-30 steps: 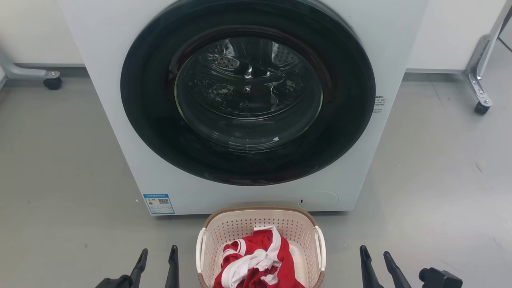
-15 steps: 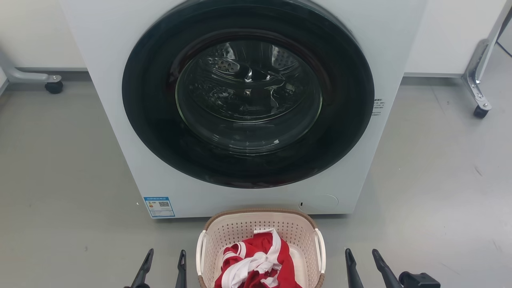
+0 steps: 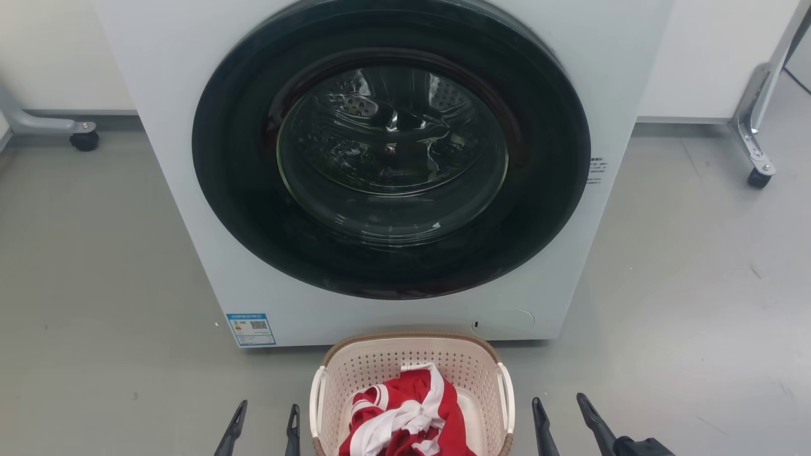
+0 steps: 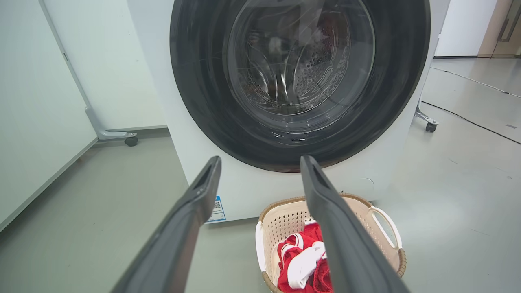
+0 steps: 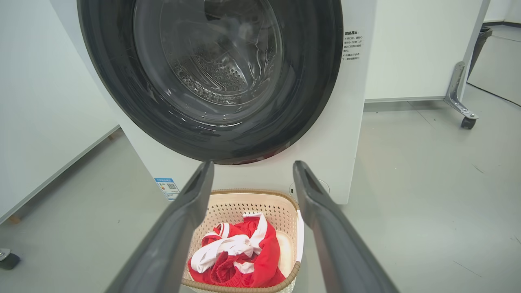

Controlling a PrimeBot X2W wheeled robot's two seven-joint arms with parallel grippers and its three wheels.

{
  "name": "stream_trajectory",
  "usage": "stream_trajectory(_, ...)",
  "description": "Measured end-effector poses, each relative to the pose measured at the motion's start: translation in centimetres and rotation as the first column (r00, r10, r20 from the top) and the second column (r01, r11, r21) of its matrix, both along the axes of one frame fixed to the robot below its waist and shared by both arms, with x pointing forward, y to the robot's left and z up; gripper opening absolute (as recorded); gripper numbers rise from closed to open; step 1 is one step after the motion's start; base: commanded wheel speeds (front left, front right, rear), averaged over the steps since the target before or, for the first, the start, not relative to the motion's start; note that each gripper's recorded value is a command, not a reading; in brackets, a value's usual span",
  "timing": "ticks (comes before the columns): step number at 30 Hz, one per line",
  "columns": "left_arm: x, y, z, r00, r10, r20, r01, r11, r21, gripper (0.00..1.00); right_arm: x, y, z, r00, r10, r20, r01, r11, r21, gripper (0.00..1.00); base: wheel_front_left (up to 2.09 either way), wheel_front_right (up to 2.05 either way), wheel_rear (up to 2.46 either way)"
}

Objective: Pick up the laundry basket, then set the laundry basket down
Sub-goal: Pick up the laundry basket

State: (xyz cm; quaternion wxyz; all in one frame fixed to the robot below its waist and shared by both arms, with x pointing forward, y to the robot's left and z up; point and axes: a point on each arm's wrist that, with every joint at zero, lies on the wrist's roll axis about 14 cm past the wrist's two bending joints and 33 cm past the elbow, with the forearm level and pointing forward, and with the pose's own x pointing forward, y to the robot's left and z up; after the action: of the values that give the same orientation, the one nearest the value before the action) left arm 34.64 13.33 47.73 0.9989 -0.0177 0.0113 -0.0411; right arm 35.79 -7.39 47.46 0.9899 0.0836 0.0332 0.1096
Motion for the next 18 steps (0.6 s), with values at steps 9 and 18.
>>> stream_trajectory(9, -0.08, 0.28, -0.33, 1.0, 0.014, -0.013, -0.014, 1.0, -0.016, 1.0, 0.06, -0.22, -0.05, 1.0, -0.007, -0.001, 0.007, 1.0, 0.0, 1.0, 0.0, 0.0, 0.0)
stream_trajectory(18, -0.08, 0.35, -0.42, 1.0, 0.018, -0.017, -0.019, 1.0, -0.021, 1.0, 0.13, -0.33, -0.07, 1.0, -0.011, -0.002, 0.011, 1.0, 0.001, 1.0, 0.0, 0.0, 0.0)
